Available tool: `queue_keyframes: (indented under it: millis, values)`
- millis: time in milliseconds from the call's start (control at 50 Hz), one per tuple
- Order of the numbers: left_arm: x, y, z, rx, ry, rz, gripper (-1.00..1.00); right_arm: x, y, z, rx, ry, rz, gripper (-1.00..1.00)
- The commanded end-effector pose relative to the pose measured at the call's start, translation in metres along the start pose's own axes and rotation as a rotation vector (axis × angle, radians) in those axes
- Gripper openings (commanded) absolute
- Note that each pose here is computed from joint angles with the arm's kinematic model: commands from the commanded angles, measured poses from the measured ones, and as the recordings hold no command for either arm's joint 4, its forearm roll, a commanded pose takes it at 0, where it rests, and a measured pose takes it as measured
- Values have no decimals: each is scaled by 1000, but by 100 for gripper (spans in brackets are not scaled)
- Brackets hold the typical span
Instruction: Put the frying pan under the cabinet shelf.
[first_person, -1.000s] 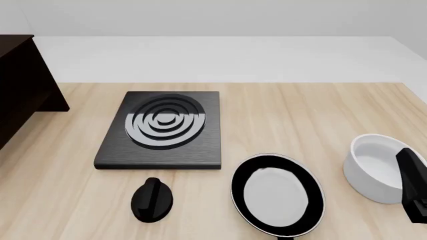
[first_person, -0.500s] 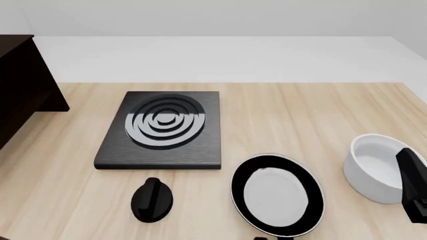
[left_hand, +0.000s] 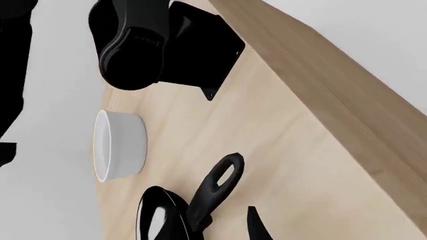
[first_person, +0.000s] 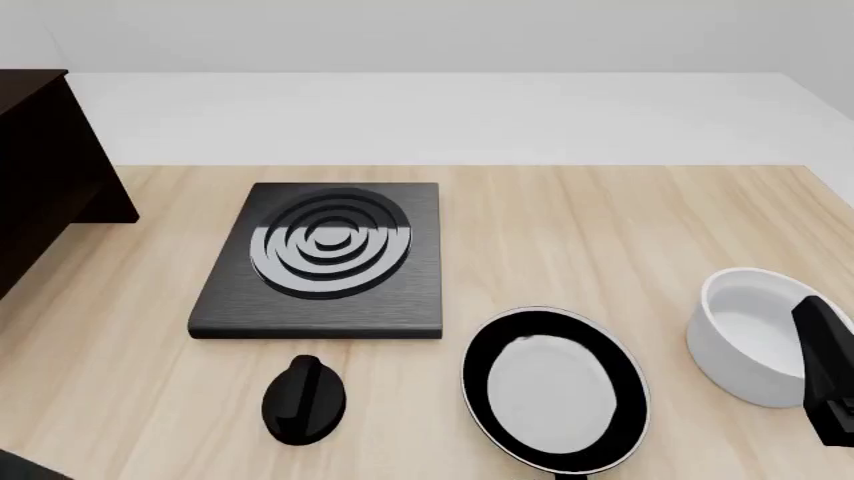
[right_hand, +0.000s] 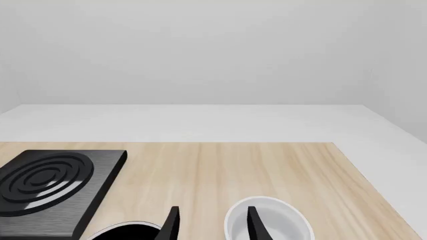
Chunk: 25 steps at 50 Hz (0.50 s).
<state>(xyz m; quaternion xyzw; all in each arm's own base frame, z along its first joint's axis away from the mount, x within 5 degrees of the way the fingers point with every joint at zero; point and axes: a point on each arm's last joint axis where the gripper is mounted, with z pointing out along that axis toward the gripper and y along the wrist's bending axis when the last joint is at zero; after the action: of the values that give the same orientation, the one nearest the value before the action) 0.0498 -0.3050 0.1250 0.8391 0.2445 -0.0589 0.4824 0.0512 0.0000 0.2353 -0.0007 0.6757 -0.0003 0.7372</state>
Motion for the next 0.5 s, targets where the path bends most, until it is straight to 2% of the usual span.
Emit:
queue_keyframes:
  millis: [20, 240, 360, 500]
  values:
    - [0, -5, 9, 21, 4, 10, 100, 0, 0, 0, 0, 0, 0, 100]
    - [4, -2, 17, 29, 20, 10, 100, 0, 0, 0, 0, 0, 0, 100]
    - [12, 4, 29, 33, 47, 2, 100, 0, 0, 0, 0, 0, 0, 100]
    - [12, 1, 32, 45, 49, 2, 100, 0, 0, 0, 0, 0, 0, 100]
